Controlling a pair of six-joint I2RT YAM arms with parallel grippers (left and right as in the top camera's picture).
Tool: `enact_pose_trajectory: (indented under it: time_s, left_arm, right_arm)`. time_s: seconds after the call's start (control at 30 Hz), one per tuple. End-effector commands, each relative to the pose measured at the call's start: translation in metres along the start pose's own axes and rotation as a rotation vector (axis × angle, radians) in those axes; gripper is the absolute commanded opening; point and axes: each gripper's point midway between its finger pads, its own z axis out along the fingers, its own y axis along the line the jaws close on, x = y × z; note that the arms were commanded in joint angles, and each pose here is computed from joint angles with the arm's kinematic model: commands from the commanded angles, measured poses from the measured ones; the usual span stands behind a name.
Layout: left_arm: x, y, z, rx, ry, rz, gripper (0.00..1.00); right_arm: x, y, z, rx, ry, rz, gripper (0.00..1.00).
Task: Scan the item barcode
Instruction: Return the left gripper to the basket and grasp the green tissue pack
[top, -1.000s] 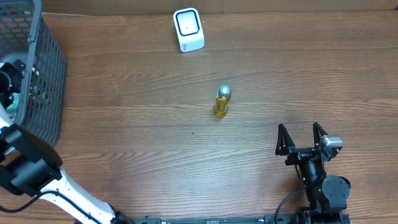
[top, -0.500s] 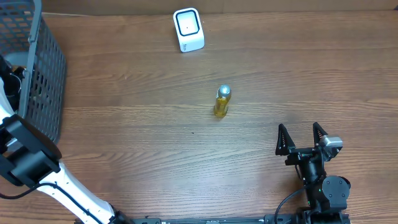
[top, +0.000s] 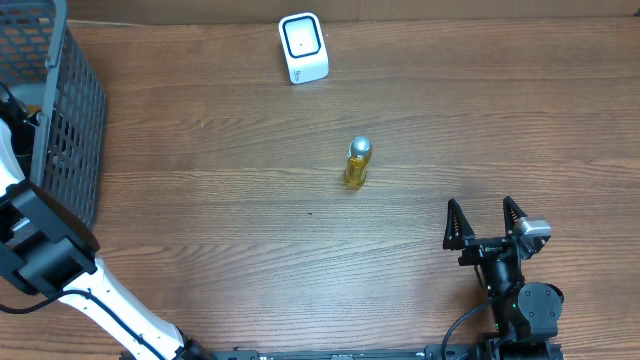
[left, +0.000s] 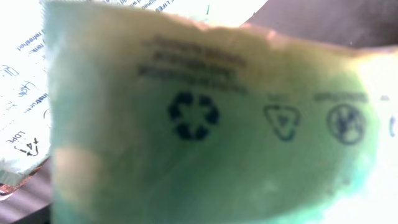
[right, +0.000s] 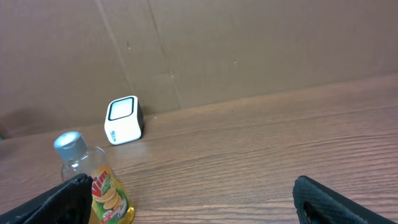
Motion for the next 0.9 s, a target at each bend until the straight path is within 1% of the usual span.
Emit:
enact_pose_trajectory:
  time_s: [0.0,0.13,0.33,0.37,0.43,0.47,0.63,0.73,0.87]
  left_arm:
    - [-0.002,-0.004,0.005,0.006,-0.004,0.027,0.9]
    - [-0.007,-0.005,0.005,0.009,-0.024,0.057,0.91]
    - [-0.01,-0.005,0.005,0.011,-0.038,0.058,0.9]
    - [-0.011,-0.006,0.005,0.012,-0.041,0.058,0.88]
    - [-0.011,-0.006,0.005,0.012,-0.041,0.058,0.76]
    - [-0.011,-0.006,0.005,0.012,-0.042,0.058,0.73]
    - [-0.013,-0.006,0.005,0.013,-0.049,0.059,0.72]
    - [-0.013,-0.006,0.005,0.014,-0.05,0.059,0.67]
    - [-0.009,-0.005,0.005,0.012,-0.034,0.057,0.64]
  right_arm:
    - [0.002,0.002,0.0,-0.01,-0.001,-0.004,1.0]
    - [0.002,0.002,0.0,-0.01,-0.001,-0.004,1.0]
    - [0.002,0.002,0.0,-0.01,-0.001,-0.004,1.0]
    - [0.002,0.002,0.0,-0.01,-0.001,-0.004,1.0]
    - [0.002,0.002,0.0,-0.01,-0.001,-0.004,1.0]
    - [0.002,0.002,0.0,-0.01,-0.001,-0.004,1.0]
    - [0.002,0.002,0.0,-0.01,-0.001,-0.004,1.0]
    - [0.002,0.002,0.0,-0.01,-0.001,-0.004,1.0]
    - [0.002,0.002,0.0,-0.01,-0.001,-0.004,1.0]
